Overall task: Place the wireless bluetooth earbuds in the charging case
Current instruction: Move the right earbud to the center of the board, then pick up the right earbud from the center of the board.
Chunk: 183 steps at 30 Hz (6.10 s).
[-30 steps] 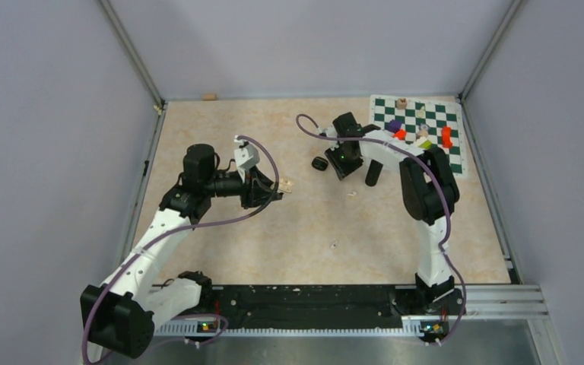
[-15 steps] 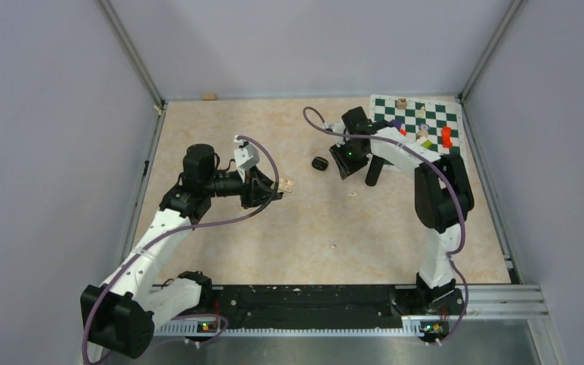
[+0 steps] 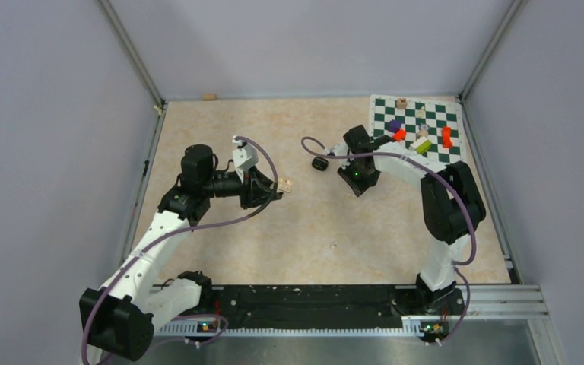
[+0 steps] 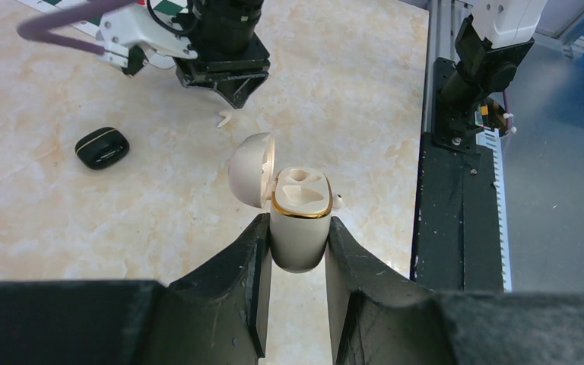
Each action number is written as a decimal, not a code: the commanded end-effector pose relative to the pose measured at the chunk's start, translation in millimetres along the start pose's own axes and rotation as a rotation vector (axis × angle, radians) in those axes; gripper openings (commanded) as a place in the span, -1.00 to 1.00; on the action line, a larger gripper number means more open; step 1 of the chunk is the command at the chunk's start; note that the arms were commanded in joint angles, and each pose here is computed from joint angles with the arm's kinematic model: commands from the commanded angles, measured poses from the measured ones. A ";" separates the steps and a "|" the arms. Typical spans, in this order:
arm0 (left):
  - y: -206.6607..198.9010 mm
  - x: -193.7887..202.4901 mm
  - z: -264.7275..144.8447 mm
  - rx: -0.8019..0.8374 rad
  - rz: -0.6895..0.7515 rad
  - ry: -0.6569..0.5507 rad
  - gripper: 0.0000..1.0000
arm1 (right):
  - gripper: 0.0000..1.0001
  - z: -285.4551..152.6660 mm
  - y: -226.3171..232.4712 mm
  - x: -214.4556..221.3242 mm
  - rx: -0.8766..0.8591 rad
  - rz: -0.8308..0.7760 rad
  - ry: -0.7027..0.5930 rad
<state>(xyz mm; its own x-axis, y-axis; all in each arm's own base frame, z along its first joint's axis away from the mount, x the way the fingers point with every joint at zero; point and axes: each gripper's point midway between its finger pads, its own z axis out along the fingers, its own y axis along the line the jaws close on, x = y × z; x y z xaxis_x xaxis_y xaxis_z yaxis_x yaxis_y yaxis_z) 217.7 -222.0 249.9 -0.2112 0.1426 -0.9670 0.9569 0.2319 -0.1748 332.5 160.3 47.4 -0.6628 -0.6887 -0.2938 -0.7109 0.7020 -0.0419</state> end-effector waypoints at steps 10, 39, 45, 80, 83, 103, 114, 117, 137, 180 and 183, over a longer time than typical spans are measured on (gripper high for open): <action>-5.1 -12.8 -3.0 0.016 0.047 -0.038 -1.00 | -0.55 13.7 -0.7 -0.5 0.111 -0.094 0.007; -6.9 -14.3 -4.9 0.018 0.053 -0.045 -1.00 | -0.55 29.7 -27.5 -74.1 0.310 -0.139 -0.123; -7.6 -13.8 -4.5 0.024 0.053 -0.044 -1.00 | -0.50 30.7 -27.7 -70.8 0.320 -0.160 -0.107; -9.2 -15.7 -5.5 0.029 0.055 -0.048 -1.00 | -0.45 34.8 -59.6 -100.5 0.486 -0.104 -0.143; -10.2 -16.2 -5.8 0.029 0.059 -0.050 -1.00 | -0.45 34.2 -58.6 -107.4 0.464 -0.085 -0.168; -11.7 -18.5 -6.8 0.036 0.060 -0.054 -1.00 | -0.38 11.5 -38.6 -121.3 0.001 0.030 -0.212; -11.9 -17.7 -7.0 0.037 0.059 -0.054 -1.00 | -0.34 40.8 -30.2 -108.4 -0.103 0.101 -0.126; -11.2 -17.7 -7.1 0.036 0.060 -0.054 -1.00 | -0.34 44.0 -31.8 -104.6 -0.106 0.107 -0.116; -9.8 -14.6 -6.5 0.035 0.053 -0.050 -1.00 | -0.25 -5.0 -54.2 -69.7 0.063 -0.045 -0.047; -8.6 -16.7 -7.4 0.026 0.055 -0.054 -1.00 | -0.65 -21.0 -30.2 -95.1 0.084 -0.097 -0.223; 1.3 -15.6 -6.7 -0.026 0.047 -0.050 -1.00 | -0.65 -52.4 -26.9 -105.8 0.122 -0.121 -0.285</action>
<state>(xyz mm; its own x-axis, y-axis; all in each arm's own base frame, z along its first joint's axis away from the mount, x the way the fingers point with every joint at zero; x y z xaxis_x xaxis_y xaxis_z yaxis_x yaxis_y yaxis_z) 211.8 -219.5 255.8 -0.2102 0.1246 -0.9697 0.9604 0.2119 -0.1809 404.9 184.4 51.7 -0.5804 -0.7244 -0.3721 -0.7394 0.6602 -0.1319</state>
